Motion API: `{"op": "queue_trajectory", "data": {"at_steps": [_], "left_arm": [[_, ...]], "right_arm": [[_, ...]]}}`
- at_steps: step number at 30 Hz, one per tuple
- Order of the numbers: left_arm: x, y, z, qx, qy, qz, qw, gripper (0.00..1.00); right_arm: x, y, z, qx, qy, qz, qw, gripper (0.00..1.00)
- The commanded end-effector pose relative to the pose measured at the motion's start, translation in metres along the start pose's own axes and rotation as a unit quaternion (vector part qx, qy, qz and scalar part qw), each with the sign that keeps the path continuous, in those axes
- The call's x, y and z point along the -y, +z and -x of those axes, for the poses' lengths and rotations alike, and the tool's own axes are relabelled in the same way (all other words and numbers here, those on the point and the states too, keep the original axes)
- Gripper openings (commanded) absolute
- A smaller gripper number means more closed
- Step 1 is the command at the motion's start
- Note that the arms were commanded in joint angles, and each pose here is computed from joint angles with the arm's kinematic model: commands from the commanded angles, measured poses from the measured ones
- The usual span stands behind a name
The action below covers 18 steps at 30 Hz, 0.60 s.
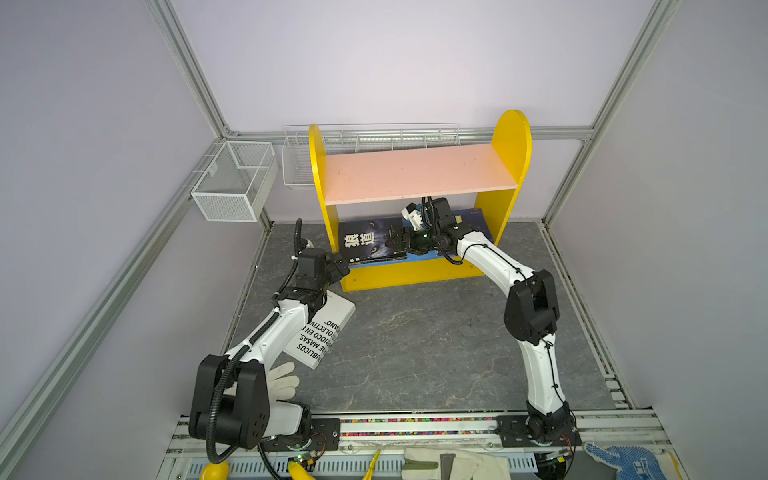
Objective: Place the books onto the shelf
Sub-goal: 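Press the dark book flat onto the stack with the right gripper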
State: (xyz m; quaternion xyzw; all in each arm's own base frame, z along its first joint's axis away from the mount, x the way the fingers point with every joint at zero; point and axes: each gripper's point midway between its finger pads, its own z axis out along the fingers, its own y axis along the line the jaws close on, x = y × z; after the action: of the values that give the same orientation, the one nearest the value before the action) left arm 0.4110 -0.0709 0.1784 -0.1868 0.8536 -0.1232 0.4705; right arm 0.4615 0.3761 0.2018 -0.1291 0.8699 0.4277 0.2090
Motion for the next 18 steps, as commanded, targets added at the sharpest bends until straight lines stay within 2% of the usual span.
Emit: {"op": "queue_trajectory", "data": {"at_steps": [1, 5, 18], "left_arm": [[-0.009, 0.005, -0.009, -0.007, 0.002, 0.020, 1.000, 0.99], [-0.006, 0.005, -0.008, -0.008, 0.001, 0.011, 1.000, 1.00], [0.005, 0.003, -0.006, -0.008, -0.001, -0.018, 1.000, 1.00]], "right_arm": [[-0.003, -0.025, 0.011, 0.022, -0.028, -0.053, 0.998, 0.69], [0.001, -0.033, 0.020, 0.035, -0.040, -0.085, 0.995, 0.66], [-0.009, -0.025, 0.024, 0.049, -0.052, -0.084, 0.994, 0.35]]}}
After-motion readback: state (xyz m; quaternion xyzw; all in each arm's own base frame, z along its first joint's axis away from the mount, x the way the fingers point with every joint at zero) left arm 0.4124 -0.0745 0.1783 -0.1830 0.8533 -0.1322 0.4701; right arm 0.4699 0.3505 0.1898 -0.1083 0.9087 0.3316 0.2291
